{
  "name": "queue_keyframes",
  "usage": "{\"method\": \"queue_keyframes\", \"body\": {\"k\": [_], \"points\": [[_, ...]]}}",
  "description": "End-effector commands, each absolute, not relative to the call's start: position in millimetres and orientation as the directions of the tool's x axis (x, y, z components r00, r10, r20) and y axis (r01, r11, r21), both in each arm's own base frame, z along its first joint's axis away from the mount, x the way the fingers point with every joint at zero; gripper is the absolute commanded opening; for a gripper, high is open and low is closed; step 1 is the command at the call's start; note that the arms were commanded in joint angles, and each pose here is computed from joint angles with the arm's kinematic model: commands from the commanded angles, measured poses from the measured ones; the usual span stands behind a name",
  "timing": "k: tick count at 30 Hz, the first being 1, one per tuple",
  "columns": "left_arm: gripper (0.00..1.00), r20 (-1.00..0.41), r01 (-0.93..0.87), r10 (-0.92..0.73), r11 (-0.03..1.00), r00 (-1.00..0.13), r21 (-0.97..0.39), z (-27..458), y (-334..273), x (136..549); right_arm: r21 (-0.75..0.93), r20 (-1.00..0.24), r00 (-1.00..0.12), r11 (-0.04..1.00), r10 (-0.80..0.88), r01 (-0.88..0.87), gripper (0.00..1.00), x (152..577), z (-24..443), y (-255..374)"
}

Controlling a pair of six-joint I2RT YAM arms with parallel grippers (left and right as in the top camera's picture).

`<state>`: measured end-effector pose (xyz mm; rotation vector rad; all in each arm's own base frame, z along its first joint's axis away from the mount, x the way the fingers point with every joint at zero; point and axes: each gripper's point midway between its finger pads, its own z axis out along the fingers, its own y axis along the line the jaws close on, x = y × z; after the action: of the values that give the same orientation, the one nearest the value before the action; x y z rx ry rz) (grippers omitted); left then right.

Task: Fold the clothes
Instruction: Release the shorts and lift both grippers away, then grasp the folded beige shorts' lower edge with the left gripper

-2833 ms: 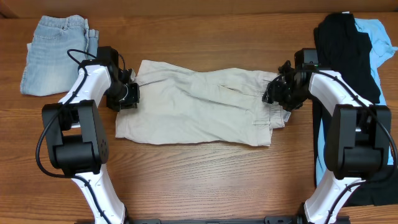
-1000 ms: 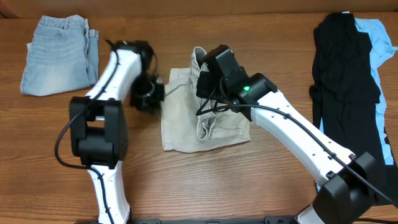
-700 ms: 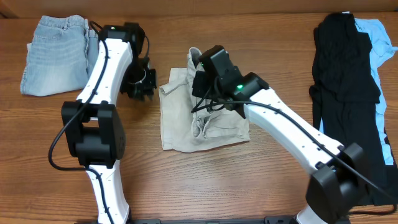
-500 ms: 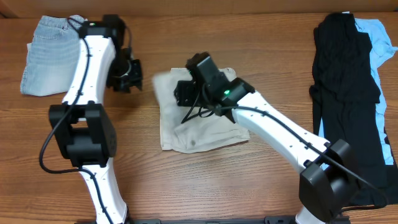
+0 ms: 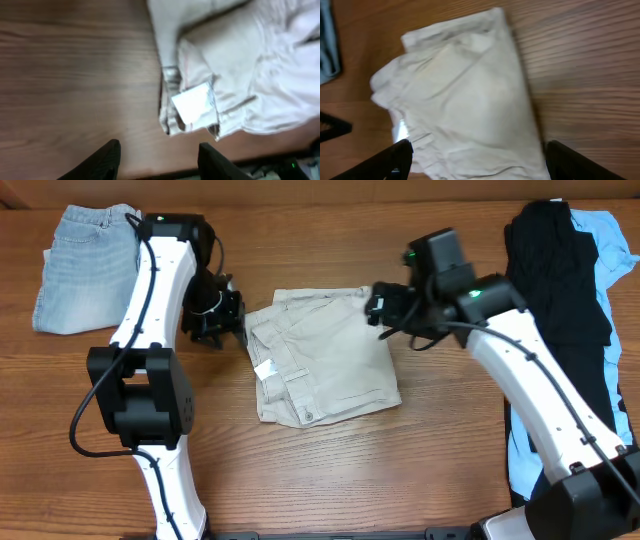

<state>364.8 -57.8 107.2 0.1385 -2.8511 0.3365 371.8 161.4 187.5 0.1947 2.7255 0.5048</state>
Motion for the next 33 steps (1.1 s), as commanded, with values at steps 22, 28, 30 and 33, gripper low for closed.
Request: {"method": "queue_keyframes", "body": {"k": [22,28,30,33], "points": [[0.85,-0.016,-0.158,-0.16,0.983,-0.987,-0.092,128.3,-113.2,326.9,0.212,-0.319,-0.934,0.973,0.162,0.096,1.0,368.6,172.3,98.5],[0.86,-0.095,-0.137,-0.153,0.978,-0.984,-0.157,83.3,-117.1,325.6,0.204,-0.322,-0.937,0.976,0.138,0.073,1.0,368.2,172.2,98.5],[0.86,-0.114,-0.125,-0.144,0.979,-0.983,-0.158,73.3,-116.2,328.5,0.196,-0.319,-0.94,0.979,0.119,0.057,1.0,366.5,171.5,98.2],[0.88,-0.153,-0.131,-0.159,0.975,-0.975,-0.177,61.3,-114.2,336.5,0.191,-0.31,-0.944,0.98,0.115,0.057,1.0,364.0,170.5,97.5]]}}
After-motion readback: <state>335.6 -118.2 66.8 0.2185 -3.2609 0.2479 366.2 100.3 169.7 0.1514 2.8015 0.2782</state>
